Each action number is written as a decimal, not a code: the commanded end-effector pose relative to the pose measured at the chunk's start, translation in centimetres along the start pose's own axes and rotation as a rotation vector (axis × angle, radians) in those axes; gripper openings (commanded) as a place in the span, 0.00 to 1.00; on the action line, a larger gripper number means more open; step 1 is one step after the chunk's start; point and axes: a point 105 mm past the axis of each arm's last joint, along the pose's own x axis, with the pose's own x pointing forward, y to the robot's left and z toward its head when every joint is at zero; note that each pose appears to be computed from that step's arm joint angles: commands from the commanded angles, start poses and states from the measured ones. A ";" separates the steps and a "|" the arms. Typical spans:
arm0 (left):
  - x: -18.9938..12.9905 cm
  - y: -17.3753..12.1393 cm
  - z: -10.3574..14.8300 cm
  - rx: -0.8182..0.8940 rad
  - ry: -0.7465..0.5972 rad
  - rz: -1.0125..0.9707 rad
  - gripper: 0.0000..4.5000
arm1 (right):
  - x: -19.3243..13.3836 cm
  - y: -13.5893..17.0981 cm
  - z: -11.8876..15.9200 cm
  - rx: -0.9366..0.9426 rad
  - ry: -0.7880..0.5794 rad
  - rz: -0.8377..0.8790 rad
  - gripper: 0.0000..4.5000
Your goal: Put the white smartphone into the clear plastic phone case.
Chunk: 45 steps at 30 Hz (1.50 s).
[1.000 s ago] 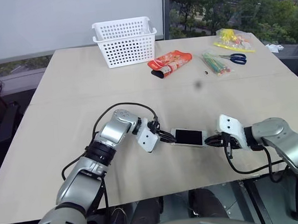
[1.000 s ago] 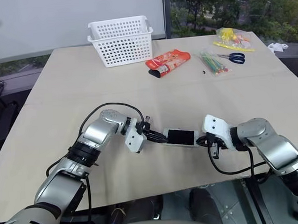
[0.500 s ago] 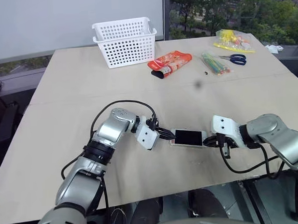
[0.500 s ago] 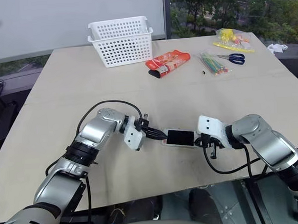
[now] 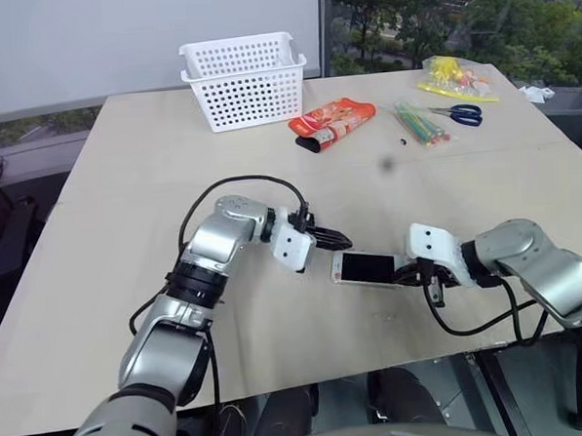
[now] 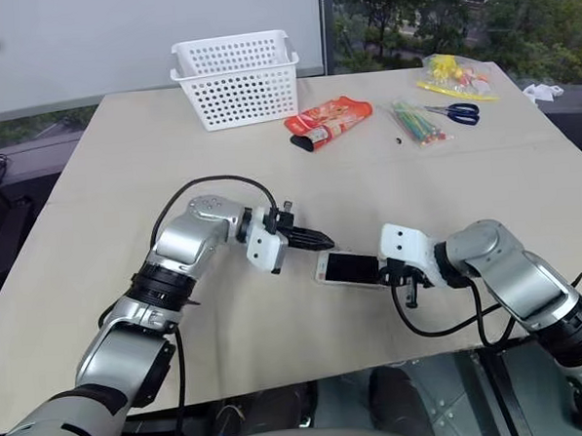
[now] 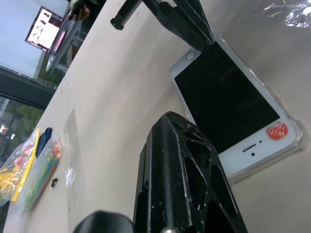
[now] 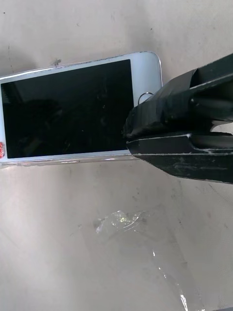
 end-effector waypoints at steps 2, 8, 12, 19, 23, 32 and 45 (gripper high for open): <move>1.0 -1.0 -0.6 0.012 0.031 -0.063 0.00 | 1.3 1.9 -2.0 0.124 0.055 0.073 0.01; 1.9 -1.4 -2.8 0.027 0.120 -0.087 0.00 | -0.6 1.4 0.3 0.117 -0.064 0.030 0.01; 2.3 -1.2 -3.4 0.040 0.152 -0.086 0.00 | -1.9 0.5 3.0 0.078 -0.293 -0.035 0.01; 2.4 -1.3 -3.8 0.048 0.169 -0.092 0.00 | -3.4 -2.0 1.5 0.154 -0.562 -0.202 0.01; 2.3 -1.5 -3.6 0.049 0.162 -0.096 0.00 | -2.6 -1.8 -0.6 0.185 -0.627 -0.213 0.01; 1.7 -2.2 -3.4 0.037 0.160 -0.101 0.00 | 0.5 -0.5 -5.3 0.197 -0.514 -0.133 0.01; 0.4 -2.9 -3.0 0.032 0.174 -0.085 0.00 | 5.0 2.5 -10.4 0.169 -0.304 0.047 0.01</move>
